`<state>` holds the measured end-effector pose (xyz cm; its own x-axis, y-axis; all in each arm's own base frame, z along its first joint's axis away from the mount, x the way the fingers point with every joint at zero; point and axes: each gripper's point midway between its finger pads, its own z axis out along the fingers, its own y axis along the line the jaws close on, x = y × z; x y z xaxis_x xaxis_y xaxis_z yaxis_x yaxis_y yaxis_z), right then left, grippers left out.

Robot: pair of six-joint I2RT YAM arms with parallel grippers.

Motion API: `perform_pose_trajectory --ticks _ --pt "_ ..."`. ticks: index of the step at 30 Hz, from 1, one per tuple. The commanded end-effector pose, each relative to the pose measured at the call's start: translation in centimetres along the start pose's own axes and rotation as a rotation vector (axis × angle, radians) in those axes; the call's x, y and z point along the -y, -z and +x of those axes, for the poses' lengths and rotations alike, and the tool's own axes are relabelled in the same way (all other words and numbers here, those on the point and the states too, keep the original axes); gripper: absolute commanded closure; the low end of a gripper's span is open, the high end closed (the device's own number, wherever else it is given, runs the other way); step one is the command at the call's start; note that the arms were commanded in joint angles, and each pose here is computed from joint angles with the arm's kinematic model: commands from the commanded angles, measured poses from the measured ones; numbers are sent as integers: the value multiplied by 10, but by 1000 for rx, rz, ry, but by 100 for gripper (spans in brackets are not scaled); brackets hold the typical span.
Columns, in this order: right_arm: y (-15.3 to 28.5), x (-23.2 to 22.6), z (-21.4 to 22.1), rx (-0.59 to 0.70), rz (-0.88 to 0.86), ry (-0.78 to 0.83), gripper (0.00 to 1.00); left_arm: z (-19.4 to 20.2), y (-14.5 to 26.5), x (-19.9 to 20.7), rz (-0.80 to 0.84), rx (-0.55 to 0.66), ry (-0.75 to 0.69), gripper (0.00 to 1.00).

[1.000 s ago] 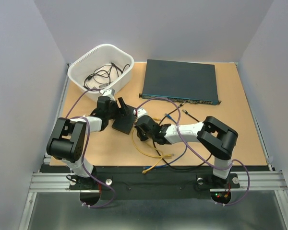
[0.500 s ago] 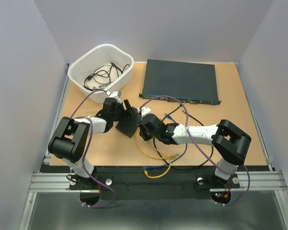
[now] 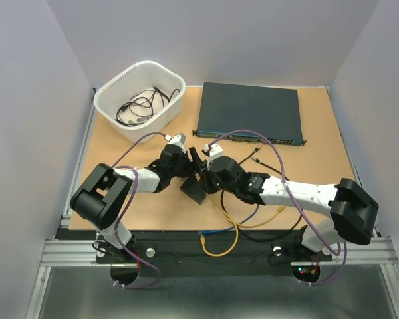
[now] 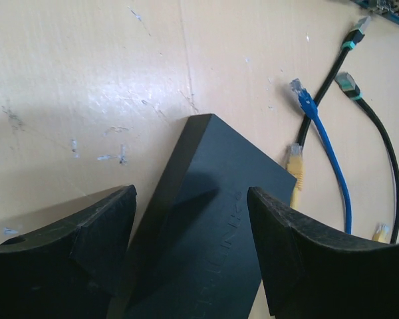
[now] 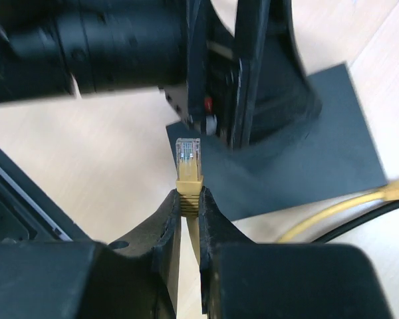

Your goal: Insert the plug into the switch port

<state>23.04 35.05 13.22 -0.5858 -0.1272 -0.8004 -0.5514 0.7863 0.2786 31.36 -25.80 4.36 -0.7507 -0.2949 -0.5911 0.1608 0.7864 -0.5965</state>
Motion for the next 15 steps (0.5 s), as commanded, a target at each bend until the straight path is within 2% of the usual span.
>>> perform_pose_trajectory --ticks 1,7,15 --pt "2 -7 29 -63 -44 -53 99 -30 2 -9 -48 79 17 21" --pt "-1 -23 80 -105 -101 -111 99 -63 16 -48 -92 126 54 21" --pt "7 10 112 -107 -15 -151 100 -72 32 -64 -119 162 48 21"
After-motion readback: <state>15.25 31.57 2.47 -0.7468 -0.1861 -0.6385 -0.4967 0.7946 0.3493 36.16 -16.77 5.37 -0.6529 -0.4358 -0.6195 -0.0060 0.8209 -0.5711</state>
